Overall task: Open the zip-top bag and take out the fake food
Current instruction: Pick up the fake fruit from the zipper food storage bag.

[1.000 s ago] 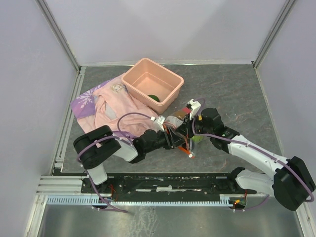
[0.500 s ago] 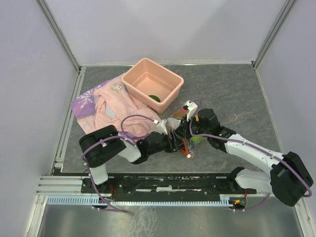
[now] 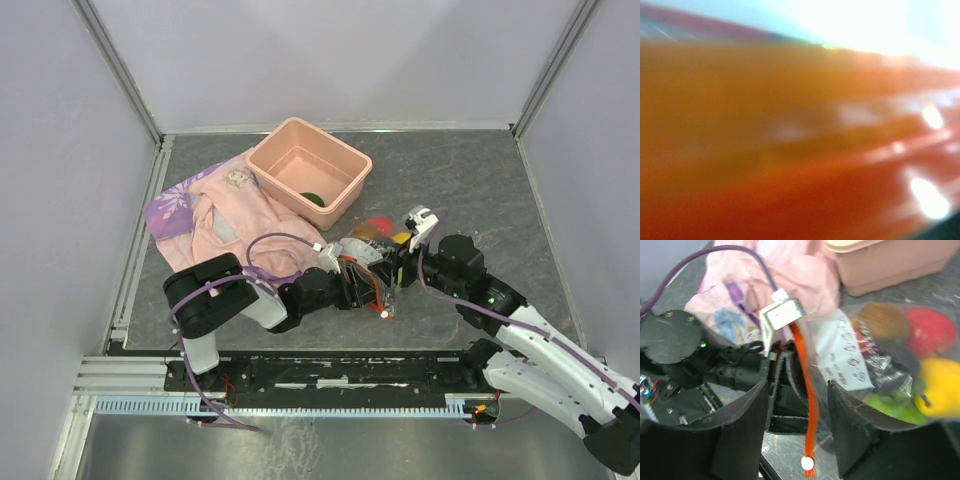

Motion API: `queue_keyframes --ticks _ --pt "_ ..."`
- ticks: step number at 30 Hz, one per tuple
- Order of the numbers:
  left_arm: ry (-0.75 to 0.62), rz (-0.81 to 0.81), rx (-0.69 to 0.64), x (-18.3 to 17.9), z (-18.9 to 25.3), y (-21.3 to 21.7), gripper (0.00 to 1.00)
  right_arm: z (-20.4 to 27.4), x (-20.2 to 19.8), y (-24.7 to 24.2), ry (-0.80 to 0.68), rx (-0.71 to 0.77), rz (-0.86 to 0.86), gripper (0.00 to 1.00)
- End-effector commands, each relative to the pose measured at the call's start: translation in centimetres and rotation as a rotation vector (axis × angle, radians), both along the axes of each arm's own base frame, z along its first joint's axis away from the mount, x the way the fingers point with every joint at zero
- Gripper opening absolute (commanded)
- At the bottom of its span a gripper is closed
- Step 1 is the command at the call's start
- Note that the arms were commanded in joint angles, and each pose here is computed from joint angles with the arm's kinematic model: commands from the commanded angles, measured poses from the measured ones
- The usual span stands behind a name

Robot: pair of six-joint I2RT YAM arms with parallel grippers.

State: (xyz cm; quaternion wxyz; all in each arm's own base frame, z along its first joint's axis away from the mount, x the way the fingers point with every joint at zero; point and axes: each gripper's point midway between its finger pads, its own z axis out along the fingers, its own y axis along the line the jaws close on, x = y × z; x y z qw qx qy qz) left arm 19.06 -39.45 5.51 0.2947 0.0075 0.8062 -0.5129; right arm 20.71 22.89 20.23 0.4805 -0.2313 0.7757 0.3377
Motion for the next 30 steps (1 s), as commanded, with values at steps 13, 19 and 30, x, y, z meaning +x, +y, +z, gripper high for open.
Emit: queue_keyframes --ticks 13,19,30 --pt "-0.003 0.013 -0.042 0.9 0.9 -1.0 0.67 -10.1 0.7 -8.6 0.308 -0.183 -0.574 0.10" --pt "-0.004 0.006 -0.048 0.8 1.1 -1.2 0.68 -12.7 0.7 -7.5 0.364 -0.208 -0.535 0.09" --pt "-0.004 -0.025 -0.049 0.8 1.1 -2.0 0.69 -14.0 0.8 -3.7 0.382 -0.175 -0.353 0.10"
